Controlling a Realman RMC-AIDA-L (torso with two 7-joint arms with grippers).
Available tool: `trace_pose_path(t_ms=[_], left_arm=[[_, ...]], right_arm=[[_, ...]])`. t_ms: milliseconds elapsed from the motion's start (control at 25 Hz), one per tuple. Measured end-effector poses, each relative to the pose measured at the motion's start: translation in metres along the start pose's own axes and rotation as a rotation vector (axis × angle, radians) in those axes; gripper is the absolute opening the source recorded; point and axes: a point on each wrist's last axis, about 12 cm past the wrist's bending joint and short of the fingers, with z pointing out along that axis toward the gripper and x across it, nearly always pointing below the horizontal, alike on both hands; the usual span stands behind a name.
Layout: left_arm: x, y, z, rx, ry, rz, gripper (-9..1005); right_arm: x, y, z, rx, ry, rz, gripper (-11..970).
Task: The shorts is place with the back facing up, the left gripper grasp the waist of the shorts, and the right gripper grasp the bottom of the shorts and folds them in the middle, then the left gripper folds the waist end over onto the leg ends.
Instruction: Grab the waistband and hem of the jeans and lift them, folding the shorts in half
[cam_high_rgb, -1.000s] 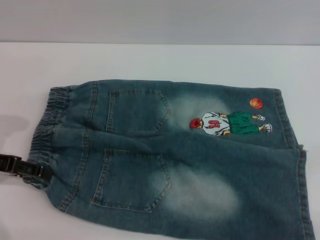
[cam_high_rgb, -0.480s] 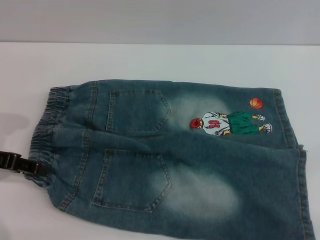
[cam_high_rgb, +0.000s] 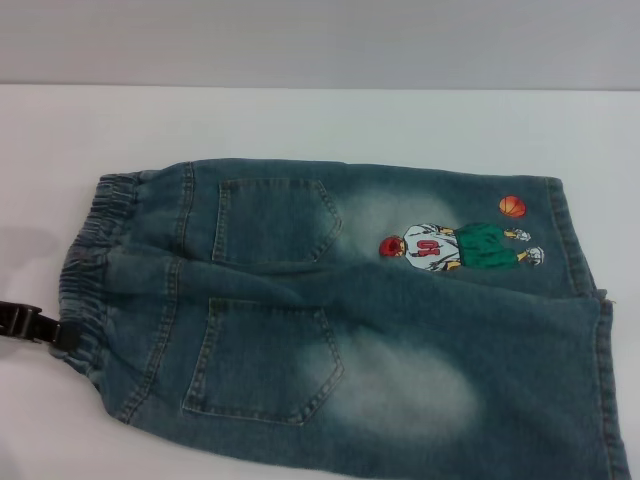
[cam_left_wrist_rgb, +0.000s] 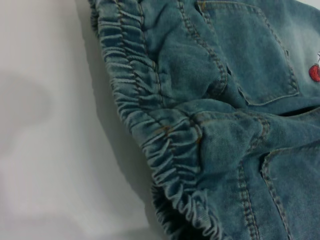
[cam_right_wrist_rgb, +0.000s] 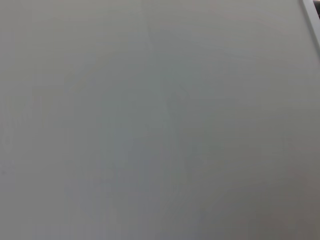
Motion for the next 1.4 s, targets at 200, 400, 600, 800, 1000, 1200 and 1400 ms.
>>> trace_pose_path(t_ms=[200,400,600,800,1000,1200,1400], left_arm=[[0.000,0.000,0.001,0.002,-0.001,0.001,102],[0.000,-0.001,0.002,0.006,0.000,0.003,42],[0.000,-0.003,0.005,0.012,0.002,0.011,42],[0.000,-0.003,0.006,0.014,0.002,0.013,42],[0.000,-0.003,0.006,0.014,0.002,0.014,42],[-0.002,-0.004,0.006,0.014,0.001,0.019,42],[-0.003,-0.005,0.005,0.015,-0.004,0.020,43]], right_arm=[[-0.008,0.004,-0.002,-0.100,-0.036,0.165,549],[-0.030,0.003,0.009,-0.369,-0.004,0.457,549],[-0.063,0.011,0.027,-0.727,0.165,0.690,548],[-0.098,0.033,0.045,-1.101,0.340,0.709,548],[-0.116,0.061,0.063,-1.393,0.619,0.572,547],[-0.122,0.077,0.073,-1.514,0.845,0.426,547],[-0.122,0.079,0.077,-1.527,1.005,0.269,546]])
